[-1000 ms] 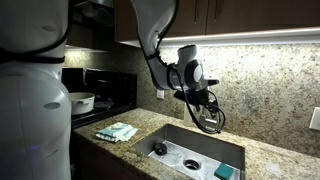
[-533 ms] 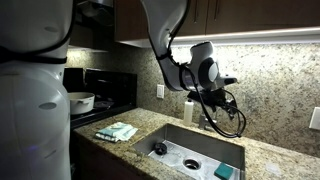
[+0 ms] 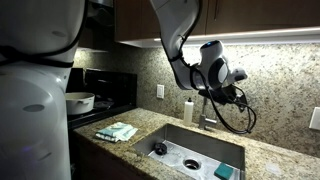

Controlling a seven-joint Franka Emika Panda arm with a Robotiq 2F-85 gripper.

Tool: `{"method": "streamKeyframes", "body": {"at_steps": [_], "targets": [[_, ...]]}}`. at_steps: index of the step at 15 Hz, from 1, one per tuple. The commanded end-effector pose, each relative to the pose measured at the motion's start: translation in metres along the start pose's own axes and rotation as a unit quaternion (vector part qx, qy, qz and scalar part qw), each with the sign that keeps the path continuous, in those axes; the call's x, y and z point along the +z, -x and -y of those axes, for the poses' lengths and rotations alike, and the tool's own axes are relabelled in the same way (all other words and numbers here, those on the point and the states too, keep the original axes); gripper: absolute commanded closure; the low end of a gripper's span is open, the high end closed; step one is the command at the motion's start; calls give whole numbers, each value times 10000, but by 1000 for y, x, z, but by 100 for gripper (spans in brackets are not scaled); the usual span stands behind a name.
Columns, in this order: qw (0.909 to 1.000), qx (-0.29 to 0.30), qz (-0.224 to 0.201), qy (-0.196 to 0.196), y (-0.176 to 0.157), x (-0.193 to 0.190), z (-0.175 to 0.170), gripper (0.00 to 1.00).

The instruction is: Move the tap nozzle to the left then open the water faucet

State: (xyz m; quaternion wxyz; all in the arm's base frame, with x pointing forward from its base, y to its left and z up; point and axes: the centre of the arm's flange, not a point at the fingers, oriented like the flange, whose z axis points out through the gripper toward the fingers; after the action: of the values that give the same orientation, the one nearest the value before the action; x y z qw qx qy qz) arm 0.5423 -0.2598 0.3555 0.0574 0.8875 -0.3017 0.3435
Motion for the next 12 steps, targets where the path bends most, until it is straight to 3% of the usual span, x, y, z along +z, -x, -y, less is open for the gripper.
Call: {"method": "streamKeyframes", "body": {"at_steps": [1, 2, 7, 12], "targets": [[9994, -98, 129, -293, -21, 29, -5, 0], [9992, -127, 139, -361, -10, 41, 23, 0], [9970, -406, 249, -618, 7, 58, 66, 0], [9929, -724, 224, -917, 19, 35, 89, 0]]}}
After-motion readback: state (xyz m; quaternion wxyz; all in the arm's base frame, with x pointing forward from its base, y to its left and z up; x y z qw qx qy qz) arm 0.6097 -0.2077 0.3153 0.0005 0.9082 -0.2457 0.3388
